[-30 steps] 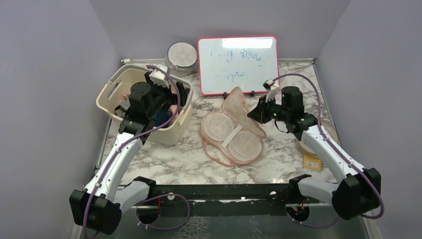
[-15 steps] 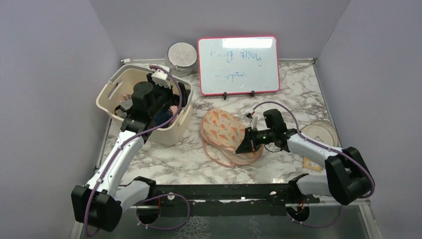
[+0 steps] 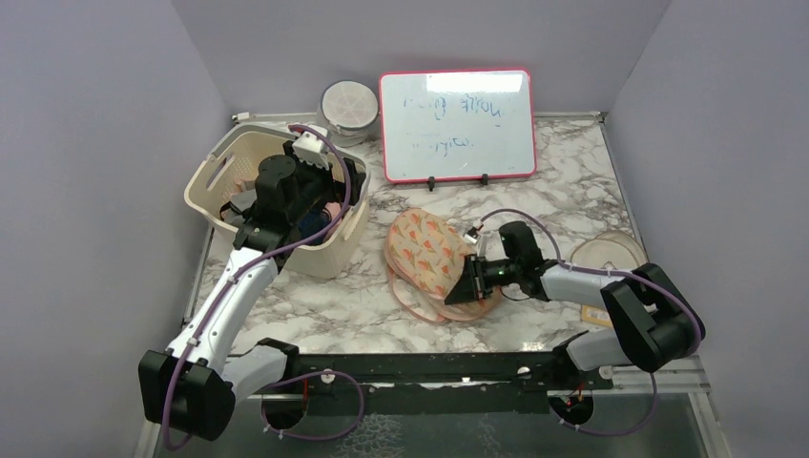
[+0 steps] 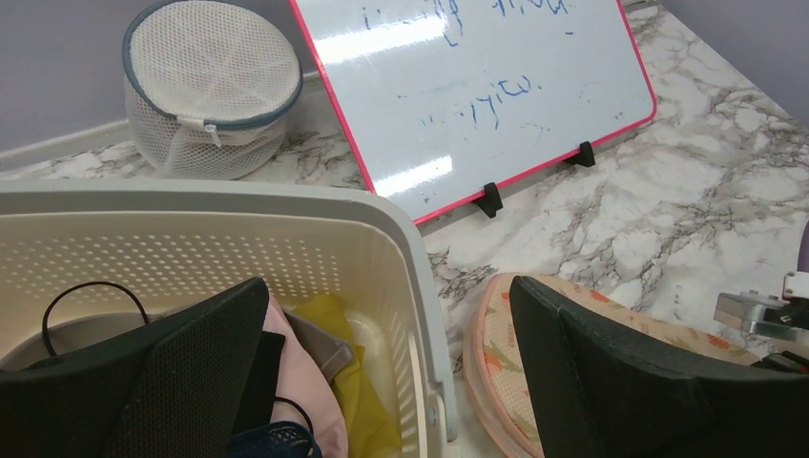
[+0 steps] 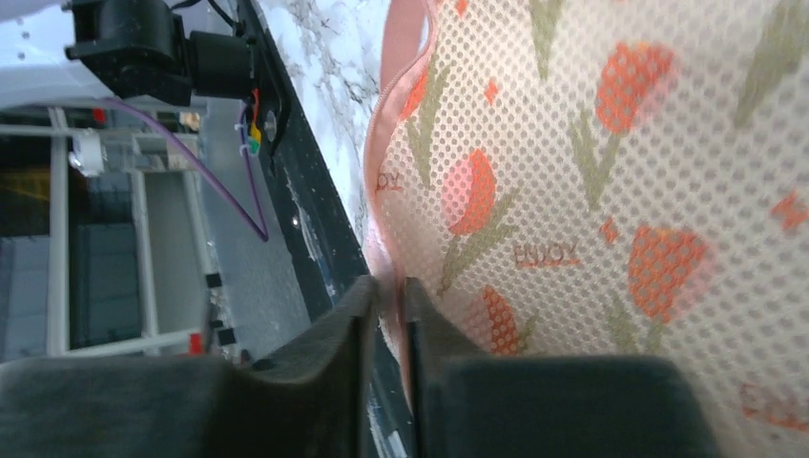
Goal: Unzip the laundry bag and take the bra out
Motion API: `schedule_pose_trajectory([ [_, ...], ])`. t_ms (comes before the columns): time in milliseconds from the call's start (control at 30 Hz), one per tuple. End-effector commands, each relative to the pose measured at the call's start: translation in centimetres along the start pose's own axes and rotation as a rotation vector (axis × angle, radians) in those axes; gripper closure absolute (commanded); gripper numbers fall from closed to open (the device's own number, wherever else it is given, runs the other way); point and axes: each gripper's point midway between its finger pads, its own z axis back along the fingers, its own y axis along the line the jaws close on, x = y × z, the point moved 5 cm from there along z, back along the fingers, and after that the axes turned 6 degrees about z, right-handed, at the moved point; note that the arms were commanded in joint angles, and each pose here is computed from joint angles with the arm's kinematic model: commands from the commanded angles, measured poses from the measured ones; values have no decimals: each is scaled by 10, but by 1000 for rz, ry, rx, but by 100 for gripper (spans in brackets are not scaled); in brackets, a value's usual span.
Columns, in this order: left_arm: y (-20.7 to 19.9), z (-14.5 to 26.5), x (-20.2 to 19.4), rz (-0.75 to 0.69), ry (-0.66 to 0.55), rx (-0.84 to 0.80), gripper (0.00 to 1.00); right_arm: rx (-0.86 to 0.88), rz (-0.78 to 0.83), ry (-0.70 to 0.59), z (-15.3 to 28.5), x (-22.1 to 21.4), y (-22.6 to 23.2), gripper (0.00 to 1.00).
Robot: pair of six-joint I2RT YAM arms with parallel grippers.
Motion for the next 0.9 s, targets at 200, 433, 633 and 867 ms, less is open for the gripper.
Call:
schedule_pose_trajectory([
  [200,0,-2,-3,-4,9,1,8,17,97,-170,9,20,21,34],
  [433,-1,-2,-3,-1,10,-3,8,64,187,-148,-6,54,28,26],
  [633,-1,-1,-2,0,8,0,8,53,216,-87,-44,61,27,23],
  [867,-1,-3,-4,8,12,-7,8,-41,103,-78,-59,58,1,23],
])
